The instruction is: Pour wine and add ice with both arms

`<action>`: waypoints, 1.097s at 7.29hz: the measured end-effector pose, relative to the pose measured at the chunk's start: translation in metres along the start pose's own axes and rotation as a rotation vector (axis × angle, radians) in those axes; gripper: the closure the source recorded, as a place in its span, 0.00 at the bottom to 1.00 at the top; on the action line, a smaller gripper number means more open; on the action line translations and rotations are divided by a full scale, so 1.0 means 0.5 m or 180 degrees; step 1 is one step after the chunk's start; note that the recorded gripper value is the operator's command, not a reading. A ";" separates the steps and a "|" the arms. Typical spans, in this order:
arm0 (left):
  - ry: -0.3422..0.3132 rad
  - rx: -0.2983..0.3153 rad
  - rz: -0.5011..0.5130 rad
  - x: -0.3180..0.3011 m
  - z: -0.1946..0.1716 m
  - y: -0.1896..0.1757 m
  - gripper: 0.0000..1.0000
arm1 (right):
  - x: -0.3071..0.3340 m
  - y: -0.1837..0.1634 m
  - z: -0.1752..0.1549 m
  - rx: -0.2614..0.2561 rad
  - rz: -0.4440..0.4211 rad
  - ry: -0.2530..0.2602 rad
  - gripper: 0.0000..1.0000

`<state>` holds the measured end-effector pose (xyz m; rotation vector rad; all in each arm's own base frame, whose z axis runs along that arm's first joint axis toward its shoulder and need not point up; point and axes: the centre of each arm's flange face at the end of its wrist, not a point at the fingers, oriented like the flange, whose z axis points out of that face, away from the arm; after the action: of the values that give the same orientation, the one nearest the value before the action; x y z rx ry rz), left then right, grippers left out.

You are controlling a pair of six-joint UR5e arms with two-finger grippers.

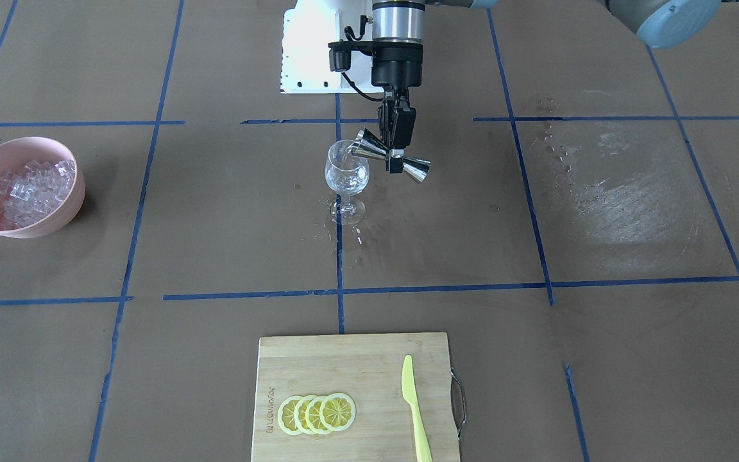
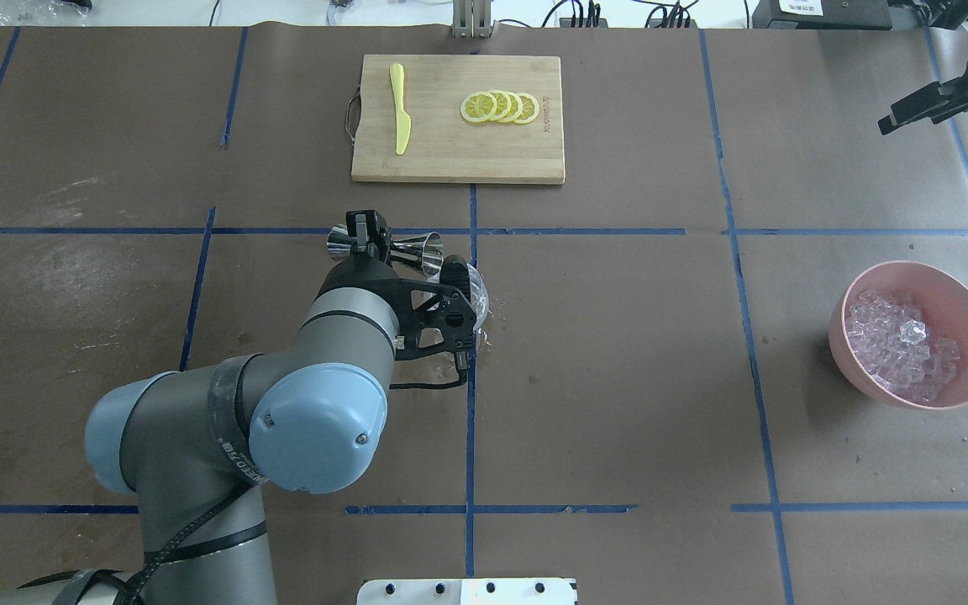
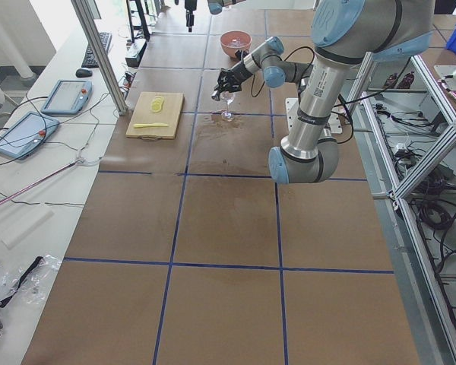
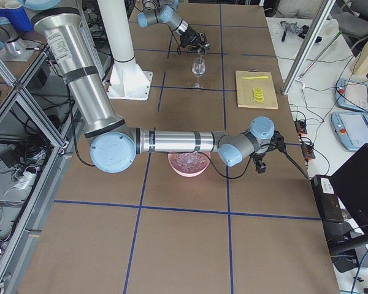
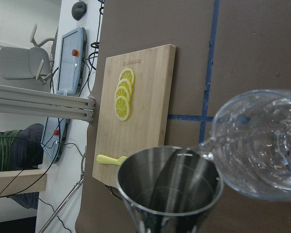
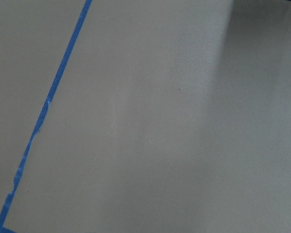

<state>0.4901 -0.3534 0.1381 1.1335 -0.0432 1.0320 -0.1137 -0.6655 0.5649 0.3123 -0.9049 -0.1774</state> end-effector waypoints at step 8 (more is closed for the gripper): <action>-0.0062 -0.0088 0.0623 -0.003 -0.010 -0.023 1.00 | 0.013 0.012 0.008 -0.0036 0.0036 0.0004 0.00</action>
<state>0.4948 -0.3512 0.1267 1.1302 -0.1865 1.1900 -0.1130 -0.6622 0.5740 0.2967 -0.9041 -0.1716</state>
